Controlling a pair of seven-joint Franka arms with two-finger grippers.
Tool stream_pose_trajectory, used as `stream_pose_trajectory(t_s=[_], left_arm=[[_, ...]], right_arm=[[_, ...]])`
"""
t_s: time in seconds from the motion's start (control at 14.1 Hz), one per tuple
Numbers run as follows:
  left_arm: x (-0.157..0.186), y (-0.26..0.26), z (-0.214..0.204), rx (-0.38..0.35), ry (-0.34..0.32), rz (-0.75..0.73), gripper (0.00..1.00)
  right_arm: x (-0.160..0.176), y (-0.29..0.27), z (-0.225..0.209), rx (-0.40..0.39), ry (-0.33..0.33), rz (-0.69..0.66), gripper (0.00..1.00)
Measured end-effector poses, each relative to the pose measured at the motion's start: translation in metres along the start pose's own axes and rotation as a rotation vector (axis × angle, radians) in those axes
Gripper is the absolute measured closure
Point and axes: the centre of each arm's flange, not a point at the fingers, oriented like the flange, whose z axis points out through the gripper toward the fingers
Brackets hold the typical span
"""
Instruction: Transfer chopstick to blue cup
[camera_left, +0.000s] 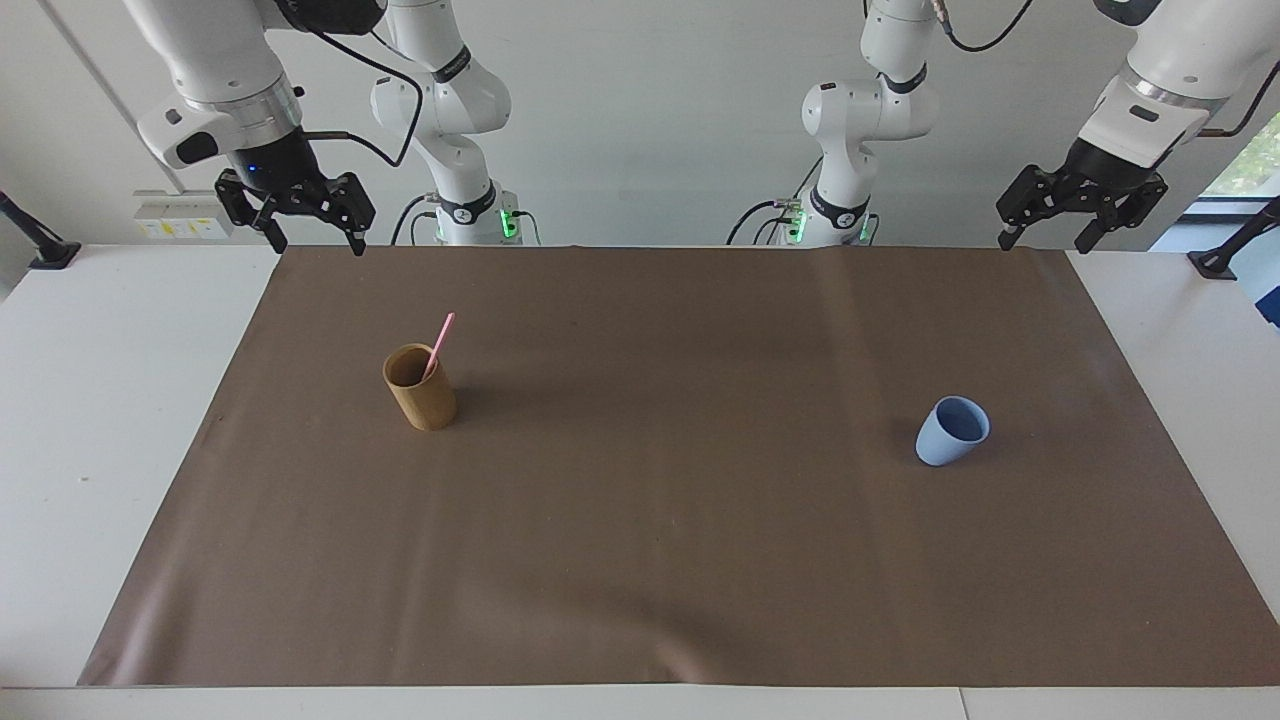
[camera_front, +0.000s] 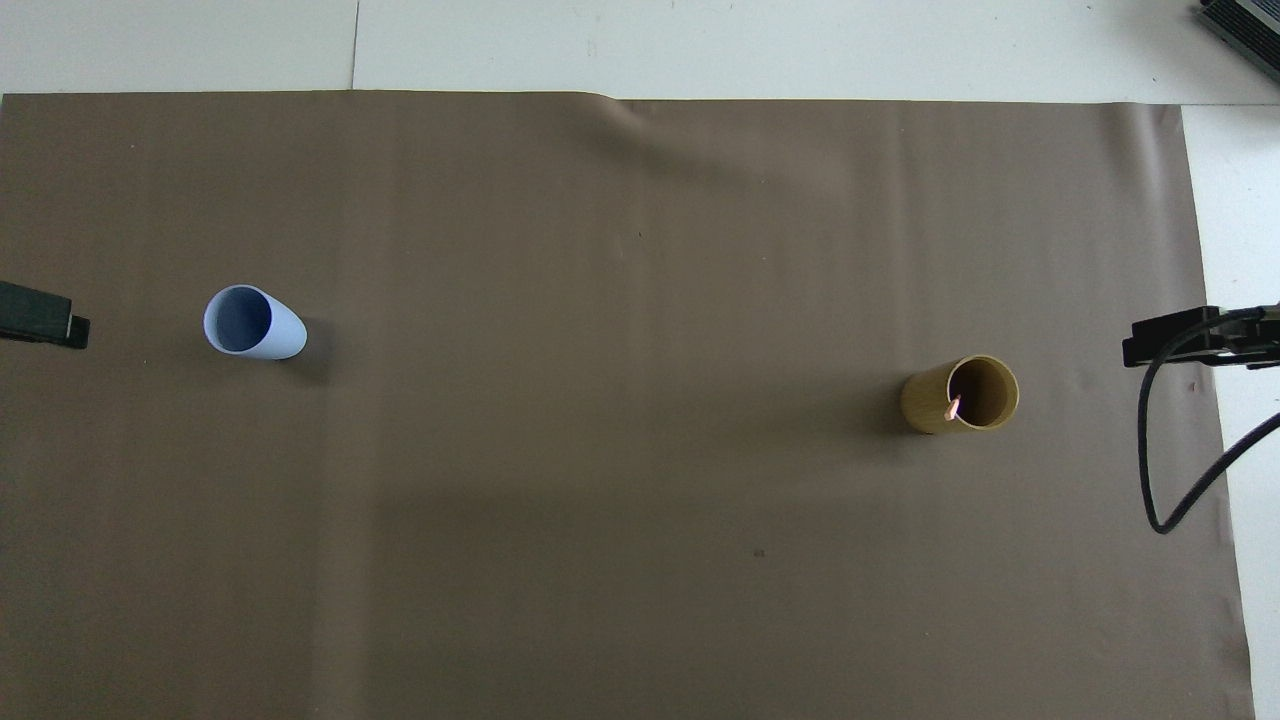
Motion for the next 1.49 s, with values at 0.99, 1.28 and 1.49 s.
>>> stream_pose_trajectory(t_s=[0.99,1.28,1.49], left_arm=[[0.0011,0.0046,-0.0003,-0.002,0.007,0.008,0.00],[0.0059,0.0037,-0.0043,0.001,0.052,0.007,0.00],[0.0086,0.0018,-0.0050,0.003,0.070,0.004,0.00]], right_arm=[[0.0012,-0.0006,-0.0004,0.000,0.009,0.001,0.00],[0.0028,-0.0007,-0.0013,0.001,0.022,0.001,0.00],[0.0030,-0.0017,-0.0003,0.001,0.022,-0.001,0.00]])
